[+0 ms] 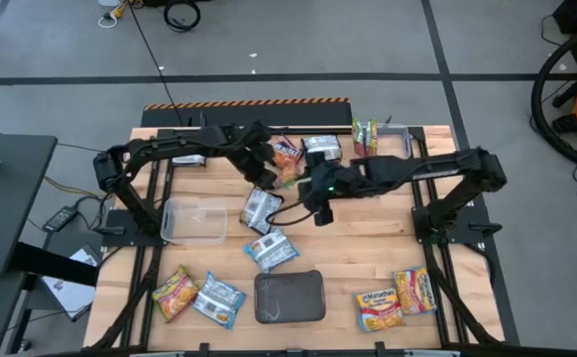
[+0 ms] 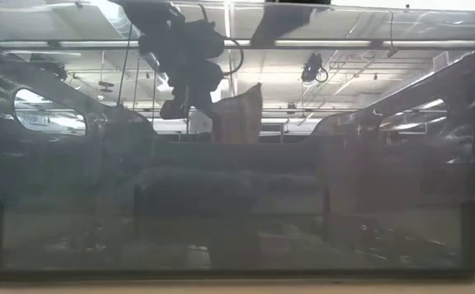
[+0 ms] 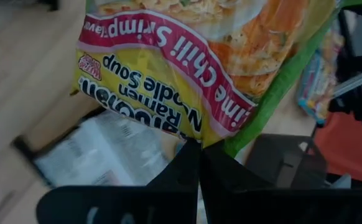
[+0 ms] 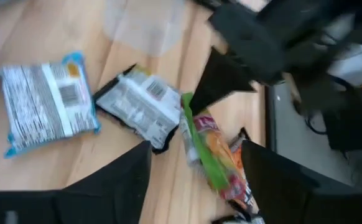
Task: Sort Maruchan noodles
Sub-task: Put the green noodle pack into the top transparent bin
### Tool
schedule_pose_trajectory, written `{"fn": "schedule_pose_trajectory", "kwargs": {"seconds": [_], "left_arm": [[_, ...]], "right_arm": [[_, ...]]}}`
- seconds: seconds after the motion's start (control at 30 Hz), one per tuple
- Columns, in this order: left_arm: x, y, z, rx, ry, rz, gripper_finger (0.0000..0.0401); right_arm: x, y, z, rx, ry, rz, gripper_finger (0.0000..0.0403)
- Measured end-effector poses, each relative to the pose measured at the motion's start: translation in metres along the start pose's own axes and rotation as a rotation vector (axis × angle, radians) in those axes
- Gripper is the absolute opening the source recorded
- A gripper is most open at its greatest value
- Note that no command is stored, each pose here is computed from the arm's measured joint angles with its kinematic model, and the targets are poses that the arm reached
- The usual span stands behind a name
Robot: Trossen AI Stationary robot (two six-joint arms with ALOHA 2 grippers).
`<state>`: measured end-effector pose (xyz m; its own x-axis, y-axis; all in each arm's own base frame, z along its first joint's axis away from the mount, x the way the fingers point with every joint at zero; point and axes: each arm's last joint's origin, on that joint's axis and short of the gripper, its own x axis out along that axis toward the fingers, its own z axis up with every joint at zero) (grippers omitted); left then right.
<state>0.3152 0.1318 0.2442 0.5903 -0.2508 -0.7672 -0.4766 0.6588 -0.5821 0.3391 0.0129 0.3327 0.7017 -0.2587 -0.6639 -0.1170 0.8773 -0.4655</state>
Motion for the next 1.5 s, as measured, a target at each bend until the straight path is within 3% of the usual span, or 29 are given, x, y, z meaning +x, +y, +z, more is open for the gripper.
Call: {"fn": "schedule_pose_trajectory", "kwargs": {"seconds": [0.2,0.5,1.27,1.5], "left_arm": [[0.015,-0.017,-0.003,0.015,-0.022,0.003,0.0007],[0.024,-0.035,-0.007,0.141,-0.034,-0.06,0.0007],[0.02,-0.044,-0.012,0.285,-0.015,-0.129,0.0023],[0.02,-0.044,-0.011,0.296,-0.019,-0.133,0.0027]], "right_arm": [[0.038,0.004,-0.007,-0.081,0.074,0.024,0.0285],[0.055,0.007,-0.018,-0.112,0.165,0.067,0.0259],[0.054,0.009,-0.02,-0.108,0.182,0.098,0.008],[0.054,0.007,-0.021,-0.042,0.184,0.098,0.0023]]}}
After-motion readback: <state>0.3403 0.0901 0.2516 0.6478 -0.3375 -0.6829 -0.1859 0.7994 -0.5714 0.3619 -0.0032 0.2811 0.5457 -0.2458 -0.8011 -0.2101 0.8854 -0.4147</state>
